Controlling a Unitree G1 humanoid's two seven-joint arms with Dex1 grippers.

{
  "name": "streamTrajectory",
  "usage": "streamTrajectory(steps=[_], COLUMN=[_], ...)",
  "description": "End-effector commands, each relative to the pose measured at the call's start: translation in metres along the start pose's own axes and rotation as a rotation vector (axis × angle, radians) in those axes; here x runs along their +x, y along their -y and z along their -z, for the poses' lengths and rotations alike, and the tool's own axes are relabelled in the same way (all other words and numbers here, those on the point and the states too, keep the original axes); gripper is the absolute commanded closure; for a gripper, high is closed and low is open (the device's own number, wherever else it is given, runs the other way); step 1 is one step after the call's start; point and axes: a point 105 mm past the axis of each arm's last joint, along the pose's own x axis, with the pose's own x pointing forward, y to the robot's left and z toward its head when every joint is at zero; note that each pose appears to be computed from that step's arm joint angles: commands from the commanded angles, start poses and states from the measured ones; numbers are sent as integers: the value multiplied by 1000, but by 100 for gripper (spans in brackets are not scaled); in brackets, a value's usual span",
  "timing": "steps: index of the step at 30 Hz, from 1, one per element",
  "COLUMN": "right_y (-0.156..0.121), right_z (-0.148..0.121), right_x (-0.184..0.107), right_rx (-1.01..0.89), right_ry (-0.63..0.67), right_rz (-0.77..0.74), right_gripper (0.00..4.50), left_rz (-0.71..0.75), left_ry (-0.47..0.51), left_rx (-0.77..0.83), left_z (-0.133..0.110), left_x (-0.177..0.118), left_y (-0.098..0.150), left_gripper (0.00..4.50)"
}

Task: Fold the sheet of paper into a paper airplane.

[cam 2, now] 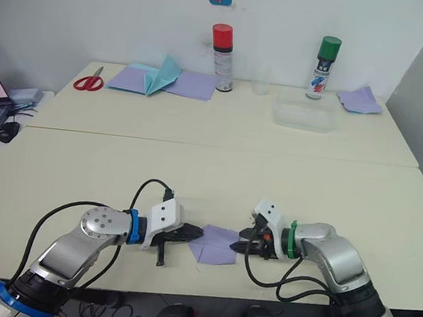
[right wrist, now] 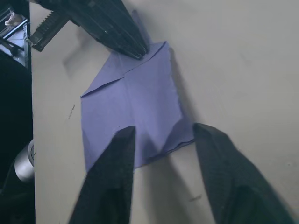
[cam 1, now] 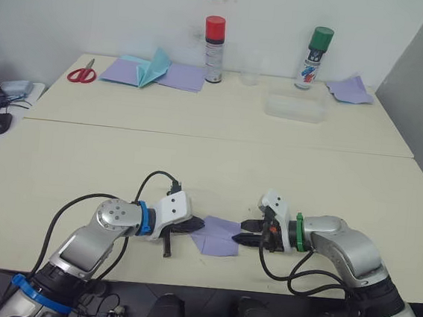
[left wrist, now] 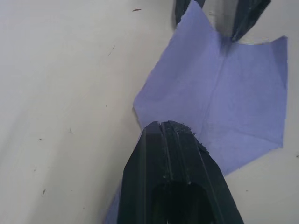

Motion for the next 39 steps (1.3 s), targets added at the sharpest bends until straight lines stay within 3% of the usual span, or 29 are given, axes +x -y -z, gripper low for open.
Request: streamTrajectory(steps=[1, 3, 13, 17, 22, 25, 31, 33, 36, 39], right_y=[-8, -6, 0, 3, 5, 9, 29, 28, 21, 18], right_z=[-2, -3, -7, -9, -23, -39, -101, -116, -117, -101], right_x=[9, 9, 6, 6, 2, -3, -27, -34, -35, -27], right_rx=[52, 64, 79, 71, 46, 6, -301, -555, -1004, -1244], right_ry=[8, 13, 31, 39, 99, 154, 378, 417, 397, 344], right_rz=[-44, -36, -26, -17, -18, -5, 148, 204, 296, 308], right_gripper=[380, 447, 447, 447, 447, 447, 447, 447, 447, 447], left_rz=[0, -1, -15, -65, -65, -75, -172, -197, -211, -199], left_ry=[-108, -108, -67, 91, 188, 198, 192, 203, 208, 206], left_rx=[-66, -66, -83, -142, -152, -135, -12, 4, -11, -41], left_z=[30, 30, 23, -5, -37, -49, -64, -70, -74, -73], left_x=[4, 4, 4, -15, -51, -70, -103, -114, -123, -121], left_y=[6, 6, 2, -16, -28, -33, -45, -47, -43, -35], left_gripper=[450, 450, 450, 450, 450, 450, 450, 450, 450, 450])
